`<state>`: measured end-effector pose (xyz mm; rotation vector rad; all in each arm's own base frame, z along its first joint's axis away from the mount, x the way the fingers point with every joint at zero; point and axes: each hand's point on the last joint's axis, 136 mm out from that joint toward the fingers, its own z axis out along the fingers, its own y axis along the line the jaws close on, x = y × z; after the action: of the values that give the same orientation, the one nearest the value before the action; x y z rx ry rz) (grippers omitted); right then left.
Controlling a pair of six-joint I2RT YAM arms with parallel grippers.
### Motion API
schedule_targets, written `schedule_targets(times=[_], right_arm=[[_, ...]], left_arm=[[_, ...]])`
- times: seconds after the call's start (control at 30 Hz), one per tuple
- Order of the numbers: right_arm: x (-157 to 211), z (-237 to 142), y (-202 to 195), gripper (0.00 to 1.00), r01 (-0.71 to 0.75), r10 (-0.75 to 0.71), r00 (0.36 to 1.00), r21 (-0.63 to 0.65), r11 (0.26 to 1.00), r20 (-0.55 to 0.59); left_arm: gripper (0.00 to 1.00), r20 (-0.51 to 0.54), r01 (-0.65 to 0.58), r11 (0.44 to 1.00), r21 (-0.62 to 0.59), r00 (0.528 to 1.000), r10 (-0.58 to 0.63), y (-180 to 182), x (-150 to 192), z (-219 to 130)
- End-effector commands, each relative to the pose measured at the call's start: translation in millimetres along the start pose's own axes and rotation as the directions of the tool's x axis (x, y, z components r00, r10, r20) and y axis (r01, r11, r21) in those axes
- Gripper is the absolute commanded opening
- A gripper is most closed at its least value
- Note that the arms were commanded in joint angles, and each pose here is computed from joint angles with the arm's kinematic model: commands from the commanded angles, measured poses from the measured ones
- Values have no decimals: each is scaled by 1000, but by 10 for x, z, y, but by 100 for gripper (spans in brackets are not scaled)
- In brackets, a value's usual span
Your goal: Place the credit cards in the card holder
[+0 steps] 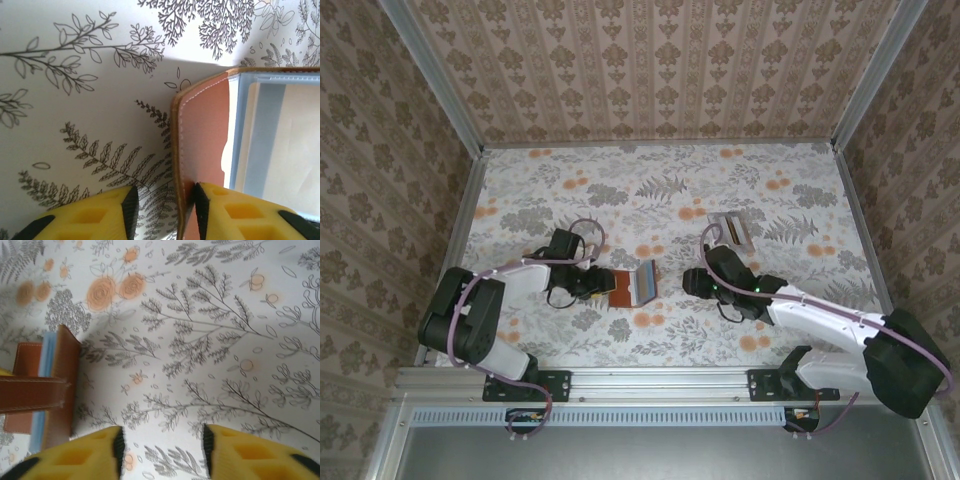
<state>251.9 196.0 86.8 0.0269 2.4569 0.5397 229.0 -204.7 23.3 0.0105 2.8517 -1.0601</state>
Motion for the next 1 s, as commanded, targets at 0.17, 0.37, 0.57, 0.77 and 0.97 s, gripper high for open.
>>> schedule_targets(times=[0.17, 0.37, 0.57, 0.77, 0.97], right_arm=[[175, -172, 891, 61, 52, -123, 984, -457, 888, -128], [158, 36, 1107, 66, 45, -118, 982, -427, 903, -147], [238, 196, 1308, 72, 76, -170, 968, -432, 899, -182], [252, 356, 1373, 72, 135, -213, 958, -352, 926, -193], [351, 510, 1417, 84, 192, -258, 936, -267, 944, -240]], left_arm=[[26, -8, 32, 999, 41, 999, -31, 32, 18, 137], [16, 14, 22, 998, 60, 1000, -23, -72, -20, 63], [10, 14, 18, 998, 65, 1000, -19, -135, -6, 21], [0, -1, 29, 995, 100, 1000, -29, -227, 17, 2], [0, 8, 62, 990, 123, 998, -63, -349, 19, -118]])
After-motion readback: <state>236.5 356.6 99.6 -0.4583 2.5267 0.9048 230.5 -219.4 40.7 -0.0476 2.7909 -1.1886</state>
